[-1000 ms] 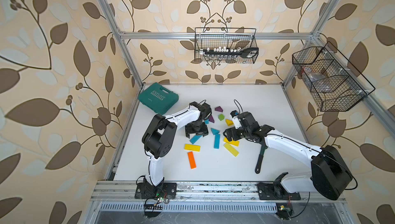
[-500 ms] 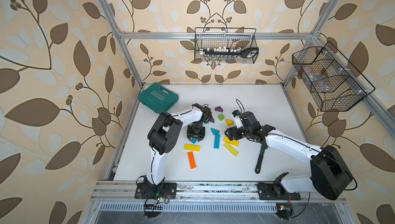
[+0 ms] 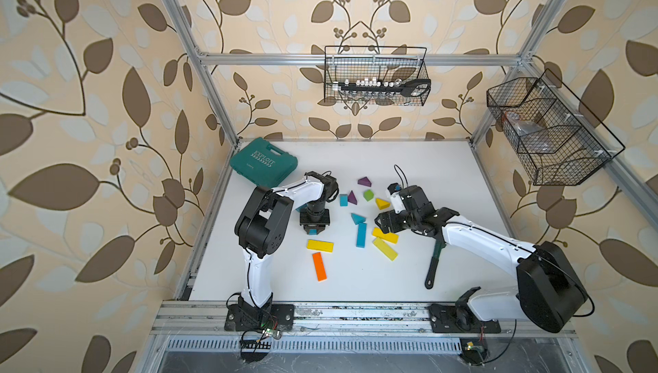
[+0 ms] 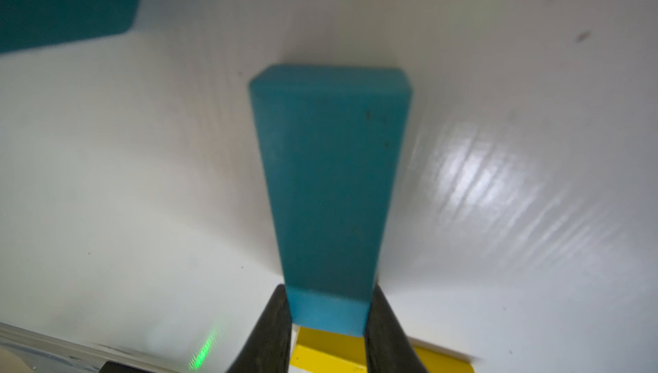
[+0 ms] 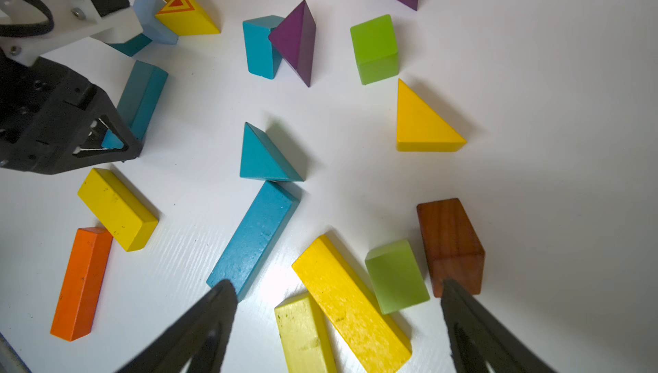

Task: Assemble a small pinwheel with building blocks
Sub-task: Assemble the building block at the center of the board.

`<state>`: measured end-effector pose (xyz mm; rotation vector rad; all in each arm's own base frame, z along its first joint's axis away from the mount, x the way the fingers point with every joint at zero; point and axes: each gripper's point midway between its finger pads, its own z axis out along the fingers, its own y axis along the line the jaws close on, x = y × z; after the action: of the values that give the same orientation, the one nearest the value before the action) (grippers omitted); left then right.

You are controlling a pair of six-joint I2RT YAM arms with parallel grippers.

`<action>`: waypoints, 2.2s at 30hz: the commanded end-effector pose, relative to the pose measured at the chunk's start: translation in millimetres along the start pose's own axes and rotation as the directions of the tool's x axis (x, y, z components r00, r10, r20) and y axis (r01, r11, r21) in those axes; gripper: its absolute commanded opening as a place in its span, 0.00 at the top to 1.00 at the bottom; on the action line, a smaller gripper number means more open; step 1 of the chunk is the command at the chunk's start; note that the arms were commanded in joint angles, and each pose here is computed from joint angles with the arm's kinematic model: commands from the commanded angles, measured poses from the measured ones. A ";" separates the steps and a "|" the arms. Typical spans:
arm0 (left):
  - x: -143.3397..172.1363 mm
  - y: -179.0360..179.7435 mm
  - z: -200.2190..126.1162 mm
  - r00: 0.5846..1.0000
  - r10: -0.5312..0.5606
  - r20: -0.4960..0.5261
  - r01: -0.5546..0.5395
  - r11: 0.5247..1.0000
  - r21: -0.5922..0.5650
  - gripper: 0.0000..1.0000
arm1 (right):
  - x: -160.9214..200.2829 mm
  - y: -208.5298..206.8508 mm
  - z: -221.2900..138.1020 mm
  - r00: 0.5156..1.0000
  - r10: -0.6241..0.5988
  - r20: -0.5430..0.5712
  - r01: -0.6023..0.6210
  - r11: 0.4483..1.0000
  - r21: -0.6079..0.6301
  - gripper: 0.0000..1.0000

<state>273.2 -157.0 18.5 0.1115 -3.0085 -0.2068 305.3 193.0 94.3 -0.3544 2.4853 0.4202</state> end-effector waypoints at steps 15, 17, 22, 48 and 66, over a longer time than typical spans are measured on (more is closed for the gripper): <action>-14.3 -0.9 -7.9 0.993 -0.113 -0.017 0.113 0.992 0.053 0.65 | 8.0 -3.2 7.1 1.000 0.022 -0.019 -0.022 1.000 -0.007 0.09; -16.2 -1.2 -7.1 0.993 -0.119 -0.016 0.119 0.991 0.056 0.65 | 8.0 -3.3 7.2 1.000 0.022 -0.019 -0.023 1.000 -0.008 0.09; -20.5 -2.0 -4.4 0.992 -0.124 -0.025 0.125 0.991 0.056 0.64 | 8.3 -3.7 6.8 1.000 0.025 -0.018 -0.025 1.000 -0.010 0.09; -22.1 -6.5 -4.3 0.996 -0.085 -0.032 0.088 0.993 0.077 0.66 | 8.2 -4.1 8.7 0.999 0.040 -0.016 -0.040 0.999 -0.026 0.09; 38.4 8.6 -61.5 0.950 -0.309 0.039 0.305 0.949 0.080 0.05 | 4.2 0.6 1.1 0.999 0.039 0.009 -0.038 0.998 -0.054 0.09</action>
<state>269.1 -166.0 59.5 0.4023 -3.0425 -0.1299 306.1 192.4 88.8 -0.3264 2.4879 0.4747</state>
